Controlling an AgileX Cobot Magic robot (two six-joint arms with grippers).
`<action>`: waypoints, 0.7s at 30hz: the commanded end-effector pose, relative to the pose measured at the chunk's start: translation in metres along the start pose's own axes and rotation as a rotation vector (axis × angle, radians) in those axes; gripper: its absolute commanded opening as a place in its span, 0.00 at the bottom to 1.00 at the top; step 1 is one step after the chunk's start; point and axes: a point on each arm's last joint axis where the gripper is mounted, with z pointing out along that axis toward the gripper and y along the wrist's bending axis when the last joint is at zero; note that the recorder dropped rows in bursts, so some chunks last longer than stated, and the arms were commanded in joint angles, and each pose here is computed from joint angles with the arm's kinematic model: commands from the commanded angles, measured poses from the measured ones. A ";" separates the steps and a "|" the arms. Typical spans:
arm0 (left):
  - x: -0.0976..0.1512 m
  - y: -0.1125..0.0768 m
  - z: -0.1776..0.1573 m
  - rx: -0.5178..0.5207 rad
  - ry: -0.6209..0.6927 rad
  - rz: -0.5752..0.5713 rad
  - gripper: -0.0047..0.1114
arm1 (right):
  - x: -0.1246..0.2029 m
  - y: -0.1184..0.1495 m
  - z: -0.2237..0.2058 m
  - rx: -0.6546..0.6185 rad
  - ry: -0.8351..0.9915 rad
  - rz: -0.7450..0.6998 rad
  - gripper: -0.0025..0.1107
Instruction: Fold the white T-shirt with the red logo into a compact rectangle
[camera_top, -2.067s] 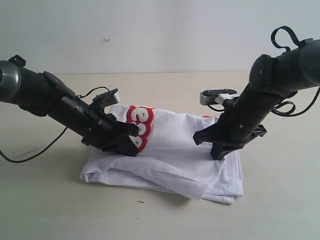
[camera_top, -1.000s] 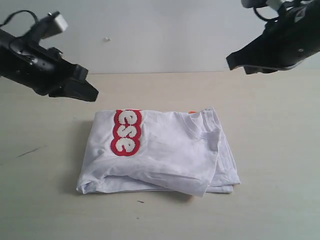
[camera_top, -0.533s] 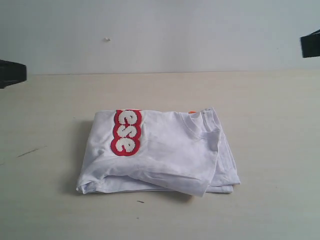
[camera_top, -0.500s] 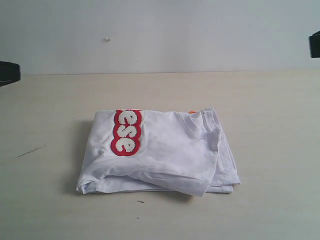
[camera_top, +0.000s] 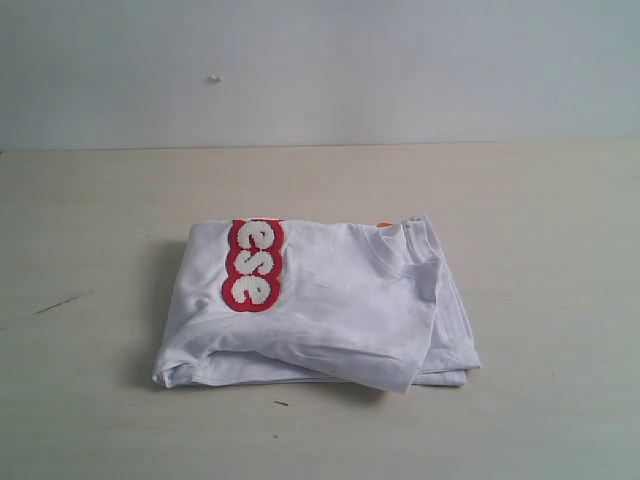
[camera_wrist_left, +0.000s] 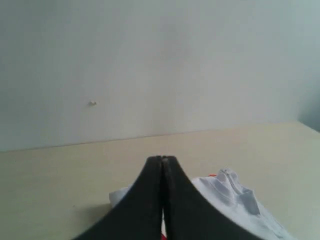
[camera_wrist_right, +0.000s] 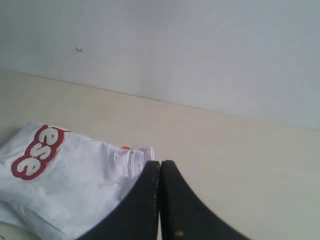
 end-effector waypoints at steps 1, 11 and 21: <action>0.006 -0.001 -0.012 -0.004 -0.056 -0.009 0.04 | 0.008 0.000 -0.013 -0.003 -0.058 0.008 0.02; 0.005 -0.004 -0.019 0.015 -0.080 -0.001 0.04 | 0.008 0.000 -0.020 -0.004 -0.092 0.009 0.02; 0.005 -0.004 -0.018 0.015 -0.079 0.001 0.04 | 0.008 0.000 -0.020 -0.004 -0.092 0.009 0.02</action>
